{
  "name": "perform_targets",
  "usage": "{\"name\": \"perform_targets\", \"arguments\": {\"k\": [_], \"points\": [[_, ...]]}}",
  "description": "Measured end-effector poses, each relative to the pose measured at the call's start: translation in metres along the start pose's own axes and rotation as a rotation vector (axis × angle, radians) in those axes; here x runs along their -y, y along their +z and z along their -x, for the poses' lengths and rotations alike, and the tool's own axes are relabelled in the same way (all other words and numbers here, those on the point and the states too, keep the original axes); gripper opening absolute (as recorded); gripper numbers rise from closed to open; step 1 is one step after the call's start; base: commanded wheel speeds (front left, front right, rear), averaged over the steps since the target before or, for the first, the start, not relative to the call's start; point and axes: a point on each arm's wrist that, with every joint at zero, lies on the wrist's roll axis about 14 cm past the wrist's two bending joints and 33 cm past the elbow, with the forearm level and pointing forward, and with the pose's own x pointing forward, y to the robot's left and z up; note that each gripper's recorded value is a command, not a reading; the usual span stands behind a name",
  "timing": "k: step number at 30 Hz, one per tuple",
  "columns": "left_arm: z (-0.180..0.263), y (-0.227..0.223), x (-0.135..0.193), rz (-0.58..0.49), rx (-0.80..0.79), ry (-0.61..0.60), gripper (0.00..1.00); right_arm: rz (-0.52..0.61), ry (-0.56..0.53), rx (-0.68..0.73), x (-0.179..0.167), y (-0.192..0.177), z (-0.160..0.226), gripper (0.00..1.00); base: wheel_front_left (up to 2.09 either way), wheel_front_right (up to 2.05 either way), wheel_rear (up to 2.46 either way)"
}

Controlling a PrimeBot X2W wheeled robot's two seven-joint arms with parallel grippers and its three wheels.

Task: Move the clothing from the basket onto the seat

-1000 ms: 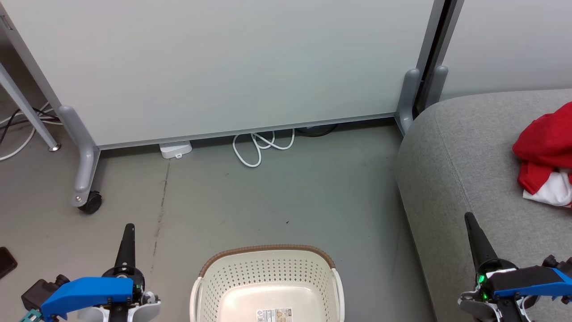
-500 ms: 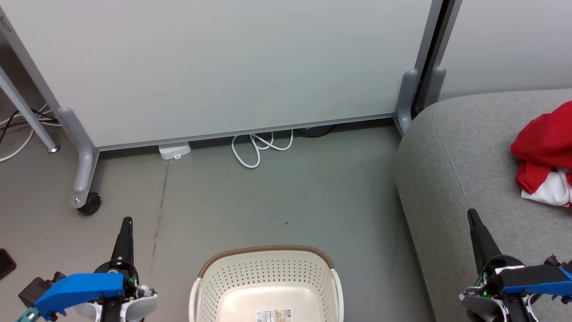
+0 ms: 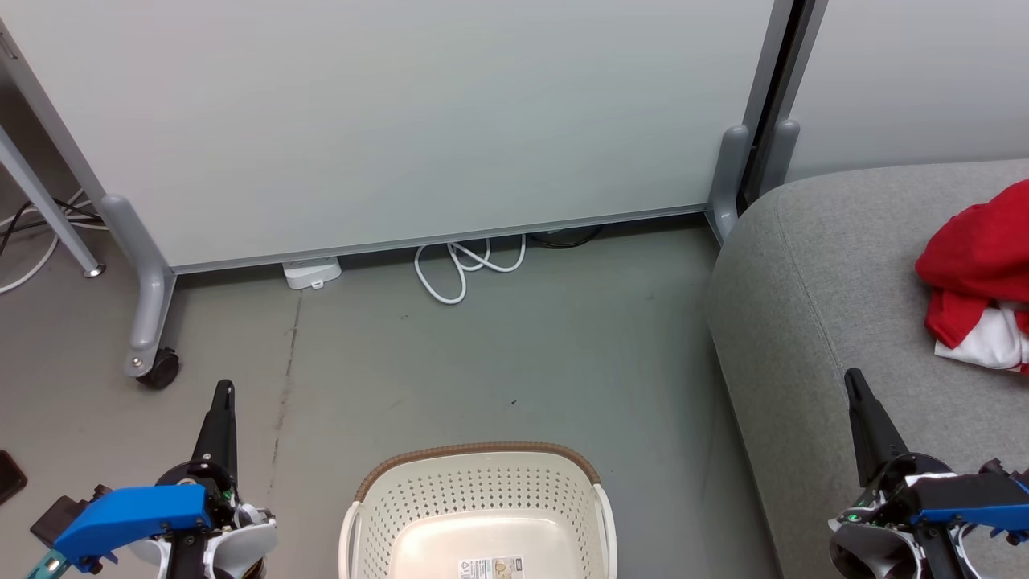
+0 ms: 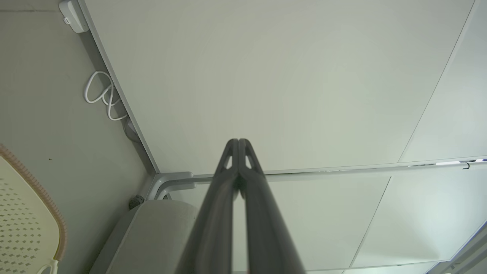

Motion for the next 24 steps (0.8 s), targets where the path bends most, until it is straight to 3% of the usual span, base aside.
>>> {"name": "perform_targets", "arguments": {"k": [10,24], "points": [[-0.002,0.0002,0.0068,0.057,-0.004,-0.024,0.0,-0.063,0.011,0.007,-0.0024,0.0026,0.0003,0.0,0.0,0.0,0.0],[-0.0023,0.0003,0.0073,0.057,-0.004,-0.025,0.0,-0.064,0.014,0.006,-0.0032,0.0026,-0.0003,0.0,0.0,0.0,0.0]]}}
